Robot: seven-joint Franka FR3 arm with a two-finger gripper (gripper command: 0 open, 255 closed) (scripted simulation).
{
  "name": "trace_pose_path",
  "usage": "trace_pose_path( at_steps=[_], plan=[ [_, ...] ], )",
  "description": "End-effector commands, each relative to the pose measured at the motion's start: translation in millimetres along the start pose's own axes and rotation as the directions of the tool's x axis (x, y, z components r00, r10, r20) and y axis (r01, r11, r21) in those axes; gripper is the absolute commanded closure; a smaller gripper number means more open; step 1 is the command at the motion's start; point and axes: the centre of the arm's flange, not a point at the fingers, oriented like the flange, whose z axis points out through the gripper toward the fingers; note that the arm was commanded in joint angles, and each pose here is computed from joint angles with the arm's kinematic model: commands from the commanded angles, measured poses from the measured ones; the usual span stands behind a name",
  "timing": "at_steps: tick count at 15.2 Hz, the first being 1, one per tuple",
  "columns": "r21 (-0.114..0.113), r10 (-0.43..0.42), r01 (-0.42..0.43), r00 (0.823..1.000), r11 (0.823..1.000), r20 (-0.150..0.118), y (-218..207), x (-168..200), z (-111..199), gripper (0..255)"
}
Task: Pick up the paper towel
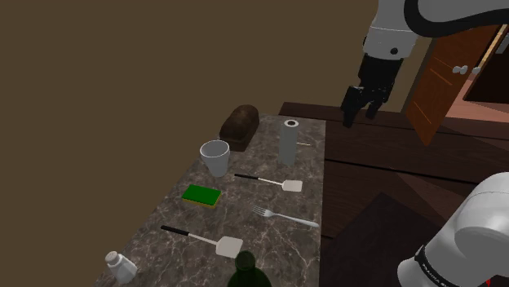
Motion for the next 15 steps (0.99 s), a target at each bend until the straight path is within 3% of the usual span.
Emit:
trace_pose_path(
  at_steps=[1, 15],
  plan=[
    [0.0, 0.0, 0.0, 1.0, 1.0, 0.0, 0, 0, 0, 0],
    [-0.015, -0.115, 0.115, 0.993, 0.993, 0.023, 33, 163, 85, 0]
  ],
)
